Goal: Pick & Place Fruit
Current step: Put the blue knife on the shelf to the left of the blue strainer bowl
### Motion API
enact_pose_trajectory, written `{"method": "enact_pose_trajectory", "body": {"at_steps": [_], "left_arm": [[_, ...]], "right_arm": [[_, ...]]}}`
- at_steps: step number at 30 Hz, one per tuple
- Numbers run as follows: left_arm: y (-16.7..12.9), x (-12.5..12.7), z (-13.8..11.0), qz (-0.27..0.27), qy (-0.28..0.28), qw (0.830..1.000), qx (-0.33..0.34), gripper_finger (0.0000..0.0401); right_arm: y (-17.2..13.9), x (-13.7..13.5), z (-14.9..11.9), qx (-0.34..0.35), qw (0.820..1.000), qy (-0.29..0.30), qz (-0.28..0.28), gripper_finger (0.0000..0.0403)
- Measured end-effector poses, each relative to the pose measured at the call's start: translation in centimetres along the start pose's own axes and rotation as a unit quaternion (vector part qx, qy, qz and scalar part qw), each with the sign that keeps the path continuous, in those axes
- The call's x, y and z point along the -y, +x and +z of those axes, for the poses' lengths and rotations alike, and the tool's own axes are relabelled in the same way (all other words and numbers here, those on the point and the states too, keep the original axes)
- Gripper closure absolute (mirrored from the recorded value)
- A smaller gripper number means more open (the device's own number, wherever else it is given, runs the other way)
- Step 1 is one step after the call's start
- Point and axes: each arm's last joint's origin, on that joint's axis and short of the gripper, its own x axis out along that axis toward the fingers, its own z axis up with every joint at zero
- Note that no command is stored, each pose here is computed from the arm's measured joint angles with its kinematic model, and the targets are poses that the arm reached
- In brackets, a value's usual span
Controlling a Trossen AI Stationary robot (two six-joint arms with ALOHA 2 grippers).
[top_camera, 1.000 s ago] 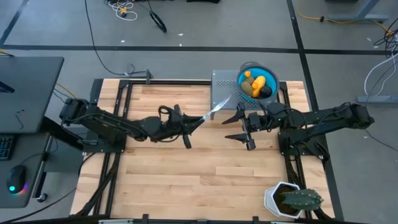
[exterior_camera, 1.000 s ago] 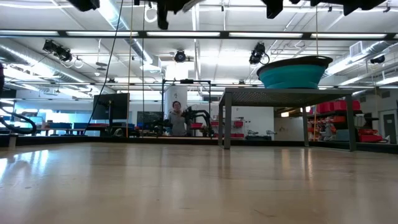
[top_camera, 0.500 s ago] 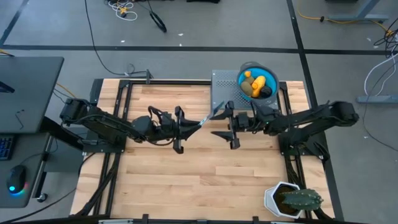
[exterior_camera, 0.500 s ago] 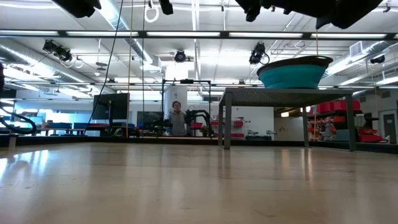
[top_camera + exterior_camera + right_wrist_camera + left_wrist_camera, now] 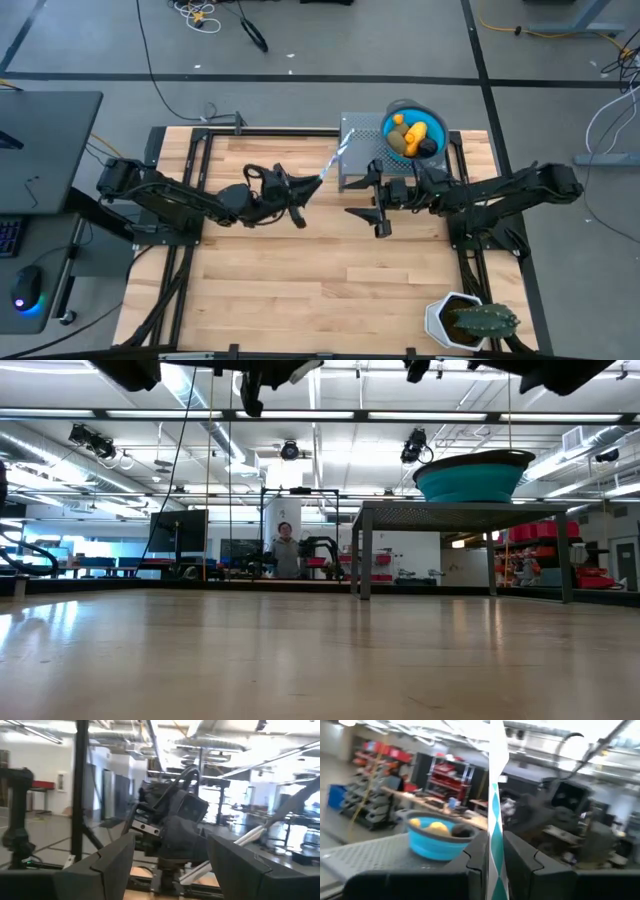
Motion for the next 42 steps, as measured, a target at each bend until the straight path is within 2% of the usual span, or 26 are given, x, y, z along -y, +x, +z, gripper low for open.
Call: {"method": "enact_pose_trajectory", "body": {"at_steps": [4, 10, 17, 24, 28, 33, 37, 42], "left_arm": [[0.8, -0.1, 0.5, 0.038, -0.021, 0.999, -0.006, 0.035], [2.5, 0.4, 1.0, 0.123, -0.038, 0.992, -0.019, 0.0349], [6.6, 0.8, -1.6, 0.195, -0.02, 0.98, -0.042, 0.0347], [11.1, -1.2, -2.8, 0.27, -0.083, 0.959, -0.013, 0.0346], [13.3, -2.3, -3.4, 0.293, -0.11, 0.95, -0.02, 0.0345], [15.7, -1.9, -3.5, 0.291, -0.125, 0.948, -0.014, 0.0345], [17.0, -2.1, -4.9, 0.302, -0.131, 0.944, -0.016, 0.0345], [18.0, -4.4, -6.4, 0.329, -0.157, 0.931, -0.018, 0.0345]], "right_arm": [[-0.8, 0.1, 1.0, -0.015, 0.999, -0.007, -0.031, 0.0144], [-2.0, -0.5, 2.1, -0.042, 0.997, -0.03, -0.059, 0.0144], [-3.4, -2.3, 3.4, -0.066, 0.993, -0.064, -0.071, 0.0144], [-5.0, -4.2, 5.0, -0.069, 0.991, -0.086, -0.076, 0.0144], [-5.8, -5.0, 5.5, -0.078, 0.987, -0.101, -0.094, 0.0144], [-6.4, -5.8, 5.8, -0.09, 0.984, -0.116, -0.103, 0.0144], [-6.6, -6.3, 6.0, -0.093, 0.981, -0.126, -0.112, 0.0144], [-6.9, -6.8, 6.2, -0.102, 0.976, -0.144, -0.132, 0.0144]]}}
